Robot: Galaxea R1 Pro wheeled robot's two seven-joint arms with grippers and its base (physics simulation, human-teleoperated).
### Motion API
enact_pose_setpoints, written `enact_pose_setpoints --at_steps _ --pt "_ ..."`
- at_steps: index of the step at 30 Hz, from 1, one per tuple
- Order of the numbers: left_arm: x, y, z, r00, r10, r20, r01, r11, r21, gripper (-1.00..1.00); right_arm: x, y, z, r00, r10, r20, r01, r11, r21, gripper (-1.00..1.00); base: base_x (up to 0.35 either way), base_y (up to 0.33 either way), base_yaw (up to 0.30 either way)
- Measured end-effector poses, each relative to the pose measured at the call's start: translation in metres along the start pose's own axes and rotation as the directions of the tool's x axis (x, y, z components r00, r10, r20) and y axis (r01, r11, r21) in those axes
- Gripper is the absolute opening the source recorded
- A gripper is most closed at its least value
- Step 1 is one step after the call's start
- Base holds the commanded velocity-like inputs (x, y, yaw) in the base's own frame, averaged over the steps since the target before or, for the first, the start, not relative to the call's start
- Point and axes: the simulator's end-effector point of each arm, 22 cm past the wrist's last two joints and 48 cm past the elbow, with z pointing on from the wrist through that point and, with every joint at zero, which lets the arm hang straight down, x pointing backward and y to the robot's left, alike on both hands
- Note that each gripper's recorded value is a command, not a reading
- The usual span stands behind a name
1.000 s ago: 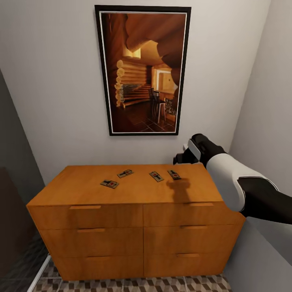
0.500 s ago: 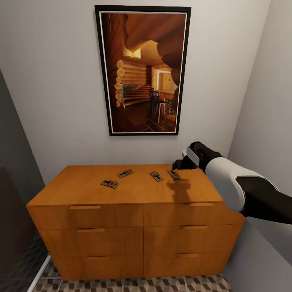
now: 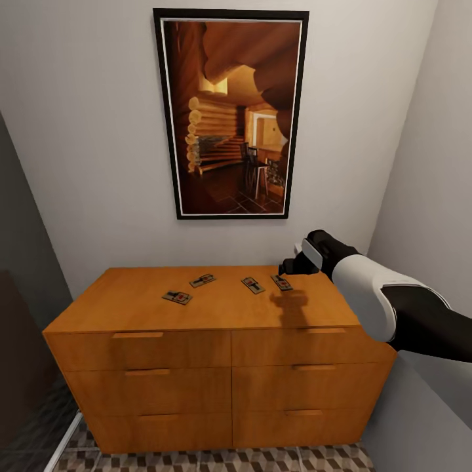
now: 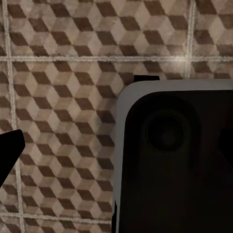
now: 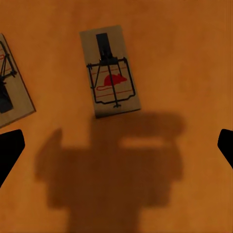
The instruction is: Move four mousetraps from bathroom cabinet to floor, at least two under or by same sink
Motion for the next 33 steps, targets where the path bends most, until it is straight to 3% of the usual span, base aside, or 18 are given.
enact_pose_setpoints --at_steps 33 --pt "0.016 0.001 -0.003 0.999 0.005 -0.042 -0.005 1.0 -0.001 1.0 0.01 -0.003 0.025 0.999 0.001 -0.033 0.0 1.0 0.004 1.0 0.0 0.0 0.0"
